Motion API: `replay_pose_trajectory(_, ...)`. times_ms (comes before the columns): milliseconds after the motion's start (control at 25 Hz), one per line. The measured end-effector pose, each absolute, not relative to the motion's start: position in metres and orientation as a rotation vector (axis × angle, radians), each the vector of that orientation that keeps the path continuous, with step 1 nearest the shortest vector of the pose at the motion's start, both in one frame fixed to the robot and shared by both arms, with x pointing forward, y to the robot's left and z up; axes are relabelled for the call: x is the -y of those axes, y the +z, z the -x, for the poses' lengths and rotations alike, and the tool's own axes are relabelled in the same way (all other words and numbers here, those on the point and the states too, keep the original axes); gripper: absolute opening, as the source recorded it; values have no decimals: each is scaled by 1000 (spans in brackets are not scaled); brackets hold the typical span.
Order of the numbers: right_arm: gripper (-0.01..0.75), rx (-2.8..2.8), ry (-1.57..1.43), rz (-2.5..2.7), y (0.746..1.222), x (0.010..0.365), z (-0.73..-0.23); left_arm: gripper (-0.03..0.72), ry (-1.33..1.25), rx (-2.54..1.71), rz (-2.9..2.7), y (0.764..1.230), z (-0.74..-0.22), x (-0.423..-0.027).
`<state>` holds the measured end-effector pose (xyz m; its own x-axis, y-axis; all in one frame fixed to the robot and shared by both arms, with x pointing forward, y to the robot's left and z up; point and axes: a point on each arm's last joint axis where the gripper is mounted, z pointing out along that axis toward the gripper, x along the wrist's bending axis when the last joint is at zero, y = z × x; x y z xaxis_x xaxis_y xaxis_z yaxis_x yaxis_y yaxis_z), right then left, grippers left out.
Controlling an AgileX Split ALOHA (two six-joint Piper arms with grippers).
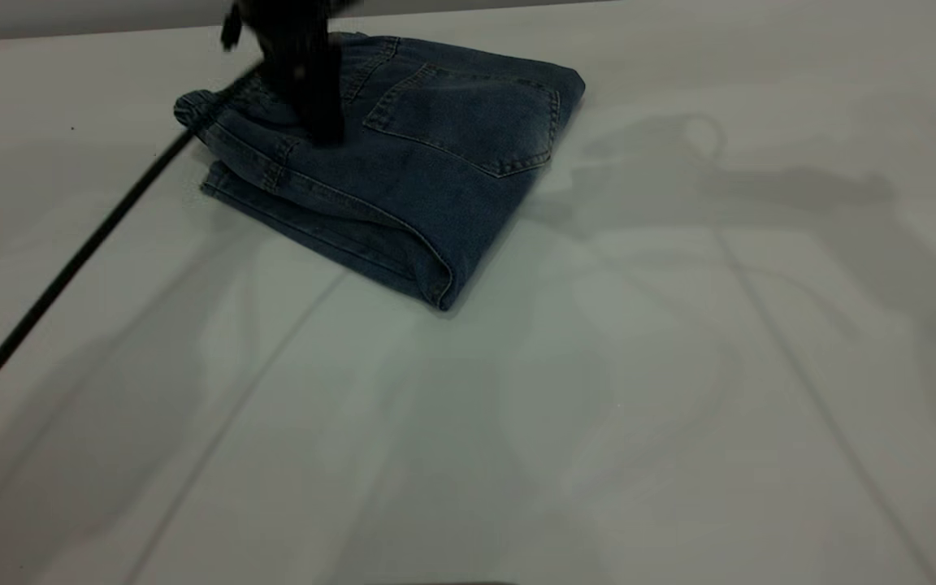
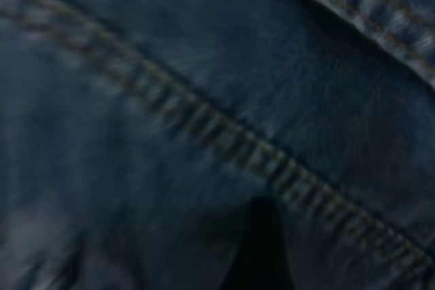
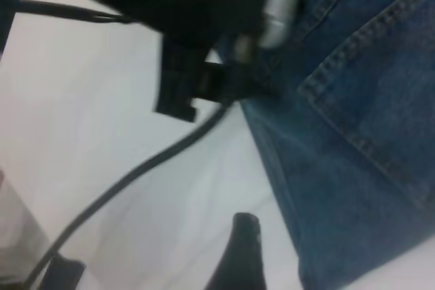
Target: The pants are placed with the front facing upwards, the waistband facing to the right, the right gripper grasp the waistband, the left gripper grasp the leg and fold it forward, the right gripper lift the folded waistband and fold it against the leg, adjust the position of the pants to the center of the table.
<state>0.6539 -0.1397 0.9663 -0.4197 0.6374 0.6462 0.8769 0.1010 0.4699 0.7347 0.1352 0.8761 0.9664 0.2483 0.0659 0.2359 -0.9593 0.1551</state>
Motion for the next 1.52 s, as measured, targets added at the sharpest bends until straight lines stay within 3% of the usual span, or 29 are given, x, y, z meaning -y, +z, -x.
replay_pose_trajectory(120,595,2100,-1212,1482,966,139,-652,569,54,-439,-2985,849,-733,-135)
replay_pose_trajectory(560,594,2111,-1204,1470,966,139,-652,569,99,-1385,-2737,847,-714,-79)
replay_pose_trajectory(760,594,2111,-1204,1470,966,139,-652,569,78,-1439,-2682,848,-696,-40)
replay_pose_trajectory(960,594,2109,-1208,1472,967,142,-652,569,76,-1417,-2676,852,-692,-29)
replay_pose_trajectory(1120,594,2112,-1256,1499,981,157,-657,569,159,-1374,-2642,889,-696,-32)
replay_pose_trajectory(1520,594,2204,-1377,1544,1093,218,-618,569,486,-1232,-2406,1063,-677,-51)
